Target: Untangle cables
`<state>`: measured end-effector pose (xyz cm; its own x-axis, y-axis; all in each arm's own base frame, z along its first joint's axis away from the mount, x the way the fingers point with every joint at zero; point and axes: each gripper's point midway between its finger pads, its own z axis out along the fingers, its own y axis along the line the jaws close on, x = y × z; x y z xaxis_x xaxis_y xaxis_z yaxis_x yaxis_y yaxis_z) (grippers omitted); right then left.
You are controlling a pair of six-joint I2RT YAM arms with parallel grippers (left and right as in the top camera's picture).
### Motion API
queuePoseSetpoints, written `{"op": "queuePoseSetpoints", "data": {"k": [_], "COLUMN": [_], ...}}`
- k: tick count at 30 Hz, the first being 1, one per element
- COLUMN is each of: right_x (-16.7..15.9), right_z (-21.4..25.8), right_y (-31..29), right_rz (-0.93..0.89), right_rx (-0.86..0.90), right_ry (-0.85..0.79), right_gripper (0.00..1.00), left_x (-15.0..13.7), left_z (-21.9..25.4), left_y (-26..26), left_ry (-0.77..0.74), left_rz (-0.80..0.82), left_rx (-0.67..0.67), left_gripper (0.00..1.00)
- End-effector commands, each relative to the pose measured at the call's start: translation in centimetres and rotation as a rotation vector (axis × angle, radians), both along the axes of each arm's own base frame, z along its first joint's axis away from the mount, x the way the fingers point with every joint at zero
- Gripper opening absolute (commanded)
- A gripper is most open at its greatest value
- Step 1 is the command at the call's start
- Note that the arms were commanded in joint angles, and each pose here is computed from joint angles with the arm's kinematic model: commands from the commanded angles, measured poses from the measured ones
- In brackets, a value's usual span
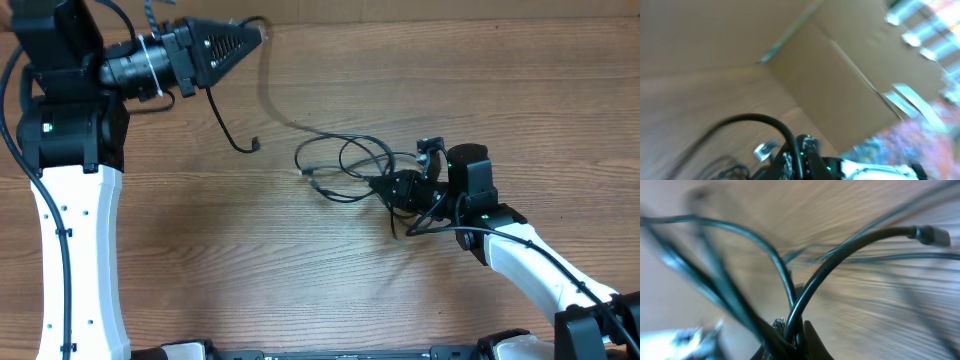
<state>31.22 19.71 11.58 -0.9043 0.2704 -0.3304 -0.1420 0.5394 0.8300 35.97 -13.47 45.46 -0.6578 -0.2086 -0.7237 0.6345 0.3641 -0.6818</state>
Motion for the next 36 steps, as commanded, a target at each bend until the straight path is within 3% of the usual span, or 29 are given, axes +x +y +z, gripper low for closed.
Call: {"op": "queuePoseSetpoints", "data": {"k": [1,3,8,9,11,13,14,17,21,27,36], "right_x": [-3.3,-3.3,-2.8,-2.5,-1.5,-0.4,0.5,1.4,1.2,2.0,4.2], "right_z": [5.1,6.4,7.2,6.9,5.9,4.0,1.8,-2.4,-4.9,-2.5,8.4], "right_y": [2.6,2.9,2.9,2.8,2.3,1.3,-0.1,-3.6,-6.6,-5.1,-2.1], "right_rz": [0.262,0.282,0.277,0.256,0.184,0.076,-0.035,-0.238,-0.366,-0.262,-0.057], "right_rx": [0.202,0.245,0.251,0.240,0.199,0.127,0.037,-0.158,-0.311,-0.281,-0.228], "right_ry": [-0.101,-0.124,-0.170,-0.168,-0.142,-0.087,-0.027,0.076,0.141,0.055,-0.367], "right_gripper": [0.04,0.04,0.06,0.14,0.46,0.58,0.72,0.79,1.00,1.00,1.00], "left_x": [3.3,3.9,3.7,3.6,3.6,3.6,3.7,4.0,2.8,0.6,-0.7], "left_z": [-4.1,-6.8,-9.7,-10.1,-10.7,-10.8,-10.7,-9.2,-4.2,1.9,4.8], "left_y": [2.2,3.1,3.2,3.2,3.2,3.2,3.3,3.4,2.3,0.2,-1.1], "left_ry": [0.073,0.184,0.246,0.254,0.258,0.245,0.224,0.158,-0.005,-0.235,-0.337], "left_rz": [0.211,0.277,0.244,0.238,0.227,0.219,0.217,0.217,0.111,-0.026,-0.078], "left_rx": [0.138,0.184,0.245,0.255,0.268,0.280,0.286,0.267,0.174,0.102,0.077], "left_gripper": [0.10,0.04,0.04,0.04,0.04,0.04,0.04,0.04,0.04,0.04,0.04]}}
